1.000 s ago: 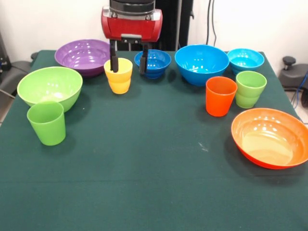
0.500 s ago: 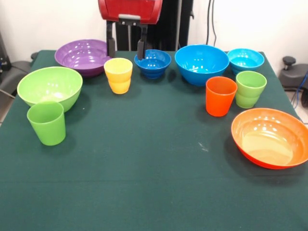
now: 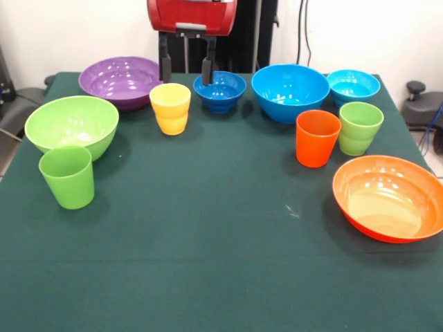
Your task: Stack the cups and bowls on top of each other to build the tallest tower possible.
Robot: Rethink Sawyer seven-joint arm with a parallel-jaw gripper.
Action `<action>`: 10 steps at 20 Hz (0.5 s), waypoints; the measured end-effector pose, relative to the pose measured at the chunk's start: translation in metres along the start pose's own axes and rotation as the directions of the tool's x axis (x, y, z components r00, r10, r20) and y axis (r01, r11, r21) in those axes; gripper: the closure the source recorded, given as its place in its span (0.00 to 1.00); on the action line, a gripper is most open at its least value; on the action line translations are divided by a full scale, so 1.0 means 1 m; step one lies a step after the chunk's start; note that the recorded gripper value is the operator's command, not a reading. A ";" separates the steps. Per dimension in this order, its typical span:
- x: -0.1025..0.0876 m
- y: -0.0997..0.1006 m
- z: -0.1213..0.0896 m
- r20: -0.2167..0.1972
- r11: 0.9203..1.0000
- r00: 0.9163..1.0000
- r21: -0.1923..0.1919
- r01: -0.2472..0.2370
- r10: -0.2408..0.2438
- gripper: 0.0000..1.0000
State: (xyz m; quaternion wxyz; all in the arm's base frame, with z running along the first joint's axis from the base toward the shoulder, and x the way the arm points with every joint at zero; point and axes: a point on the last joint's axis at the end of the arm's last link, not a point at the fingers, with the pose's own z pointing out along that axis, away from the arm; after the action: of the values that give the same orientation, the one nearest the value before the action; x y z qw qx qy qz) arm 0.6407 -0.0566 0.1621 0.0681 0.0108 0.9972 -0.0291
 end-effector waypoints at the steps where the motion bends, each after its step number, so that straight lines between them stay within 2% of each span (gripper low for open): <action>1: 0.001 0.000 0.001 -0.002 1.000 1.000 -0.001 0.000 0.000 0.00; 10: 0.012 0.005 0.016 -0.037 1.000 0.999 -0.015 0.001 -0.001 0.00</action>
State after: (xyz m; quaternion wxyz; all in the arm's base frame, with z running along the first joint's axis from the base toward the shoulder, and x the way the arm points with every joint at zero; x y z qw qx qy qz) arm 0.6311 -0.0528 0.1446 0.0494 0.0104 0.9985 -0.0215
